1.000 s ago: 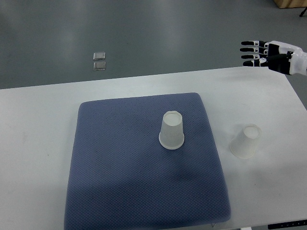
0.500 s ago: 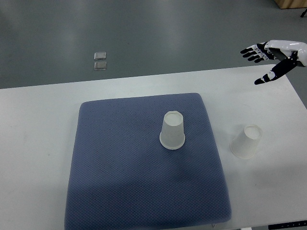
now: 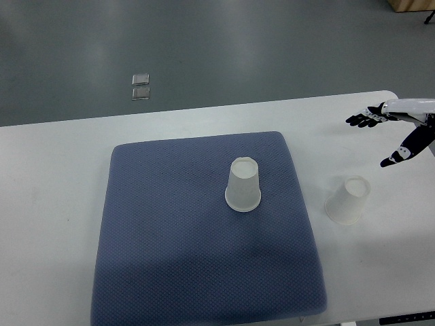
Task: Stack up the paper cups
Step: 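Rotate the right hand and lower it beside the loose white cup, then close the right hand fingers around the loose white paper cup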
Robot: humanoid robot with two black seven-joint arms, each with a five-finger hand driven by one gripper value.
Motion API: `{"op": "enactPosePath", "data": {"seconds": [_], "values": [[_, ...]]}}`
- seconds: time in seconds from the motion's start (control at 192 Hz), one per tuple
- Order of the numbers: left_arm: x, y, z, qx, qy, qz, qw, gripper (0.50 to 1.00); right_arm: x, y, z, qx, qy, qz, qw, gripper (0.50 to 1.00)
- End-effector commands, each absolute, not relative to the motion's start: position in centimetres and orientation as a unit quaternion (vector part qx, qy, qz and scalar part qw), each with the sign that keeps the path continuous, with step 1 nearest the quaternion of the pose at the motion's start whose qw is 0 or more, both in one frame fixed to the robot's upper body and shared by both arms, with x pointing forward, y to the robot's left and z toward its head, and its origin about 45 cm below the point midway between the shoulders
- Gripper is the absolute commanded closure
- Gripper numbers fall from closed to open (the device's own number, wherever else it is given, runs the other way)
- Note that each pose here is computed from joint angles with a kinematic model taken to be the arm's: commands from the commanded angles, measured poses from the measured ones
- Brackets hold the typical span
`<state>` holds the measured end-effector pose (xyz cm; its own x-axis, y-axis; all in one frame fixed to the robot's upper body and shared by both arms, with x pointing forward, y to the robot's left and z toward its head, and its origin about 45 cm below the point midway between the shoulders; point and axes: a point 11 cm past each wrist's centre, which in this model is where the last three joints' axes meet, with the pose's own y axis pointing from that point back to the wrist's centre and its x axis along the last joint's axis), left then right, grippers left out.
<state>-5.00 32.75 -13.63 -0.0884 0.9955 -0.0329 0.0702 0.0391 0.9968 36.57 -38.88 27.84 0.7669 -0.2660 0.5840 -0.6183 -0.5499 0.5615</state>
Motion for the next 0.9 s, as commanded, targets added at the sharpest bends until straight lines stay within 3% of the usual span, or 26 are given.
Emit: {"op": "enactPosePath", "data": {"seconds": [0.0,0.896], "values": [[-5.0,32.8,-13.6,0.487,0.548,0.494,0.468,0.500,36.0,-39.0,26.1,0.847,-0.260,0.223,0.406,0.581],[-5.0,32.7,-13.6,0.487,0.548,0.494,0.469,0.500,34.1,-36.3,19.5,0.843,-0.235,0.242,0.419,0.581]]}}
